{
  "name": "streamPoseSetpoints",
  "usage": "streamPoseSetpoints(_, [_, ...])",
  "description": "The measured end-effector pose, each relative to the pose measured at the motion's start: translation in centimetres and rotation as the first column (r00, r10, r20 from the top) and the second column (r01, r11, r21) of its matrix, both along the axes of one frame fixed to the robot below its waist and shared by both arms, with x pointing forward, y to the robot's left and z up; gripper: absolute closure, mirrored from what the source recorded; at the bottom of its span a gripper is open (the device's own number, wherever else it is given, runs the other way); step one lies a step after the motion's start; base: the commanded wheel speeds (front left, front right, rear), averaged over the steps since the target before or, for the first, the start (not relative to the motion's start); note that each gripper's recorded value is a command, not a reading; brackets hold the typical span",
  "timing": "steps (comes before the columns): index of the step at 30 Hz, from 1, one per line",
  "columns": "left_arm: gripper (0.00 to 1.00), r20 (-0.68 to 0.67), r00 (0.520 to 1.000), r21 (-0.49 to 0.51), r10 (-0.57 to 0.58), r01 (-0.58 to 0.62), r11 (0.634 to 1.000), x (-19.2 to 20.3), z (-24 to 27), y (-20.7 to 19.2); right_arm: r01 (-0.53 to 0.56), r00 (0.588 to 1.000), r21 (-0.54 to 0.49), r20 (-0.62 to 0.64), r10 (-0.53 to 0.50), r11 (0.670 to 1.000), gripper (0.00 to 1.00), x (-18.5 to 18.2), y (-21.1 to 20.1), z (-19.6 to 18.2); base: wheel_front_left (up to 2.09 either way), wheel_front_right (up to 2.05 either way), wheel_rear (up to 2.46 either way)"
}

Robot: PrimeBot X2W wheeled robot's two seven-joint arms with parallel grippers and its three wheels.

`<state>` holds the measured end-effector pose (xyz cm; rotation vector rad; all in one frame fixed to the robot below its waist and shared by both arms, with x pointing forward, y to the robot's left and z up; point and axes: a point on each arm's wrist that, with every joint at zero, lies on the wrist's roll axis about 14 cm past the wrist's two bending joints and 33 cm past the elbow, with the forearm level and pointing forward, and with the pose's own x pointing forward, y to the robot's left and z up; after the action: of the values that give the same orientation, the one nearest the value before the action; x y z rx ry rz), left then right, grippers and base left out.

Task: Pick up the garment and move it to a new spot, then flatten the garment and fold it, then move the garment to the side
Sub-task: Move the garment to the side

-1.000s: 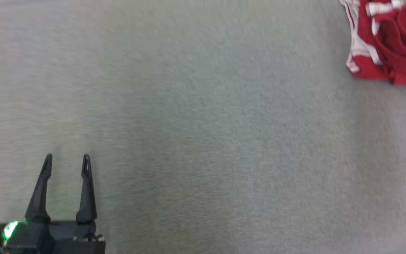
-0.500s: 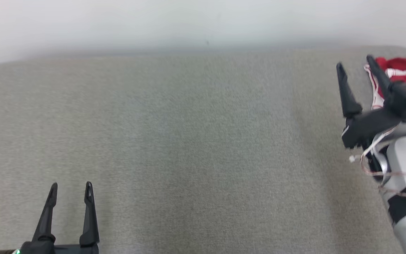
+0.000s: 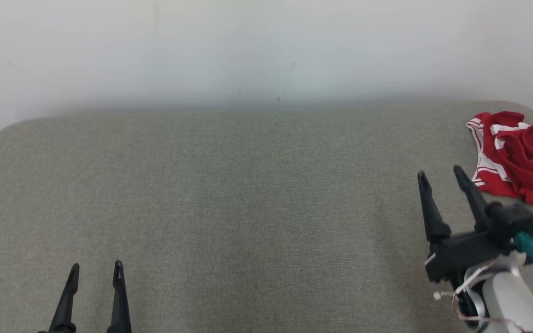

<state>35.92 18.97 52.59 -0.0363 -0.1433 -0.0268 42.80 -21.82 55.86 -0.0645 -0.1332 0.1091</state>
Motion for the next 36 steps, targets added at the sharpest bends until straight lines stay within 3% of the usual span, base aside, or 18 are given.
streamPoseSetpoints(15, [0.00,-0.015,1.000,-0.016,0.002,-0.002,1.000,-0.7,-0.5,0.0,0.034,0.999,0.148,-0.034,-0.029,0.988,0.00,-6.4,1.4,-3.8,0.00,0.00,0.00])
streamPoseSetpoints(36, [0.00,-0.053,0.997,-0.038,0.051,-0.053,0.998,-1.6,-1.8,1.8,0.029,0.998,0.212,-0.054,-0.018,0.977,0.00,-8.7,3.5,-5.0,0.00,0.00,0.00])
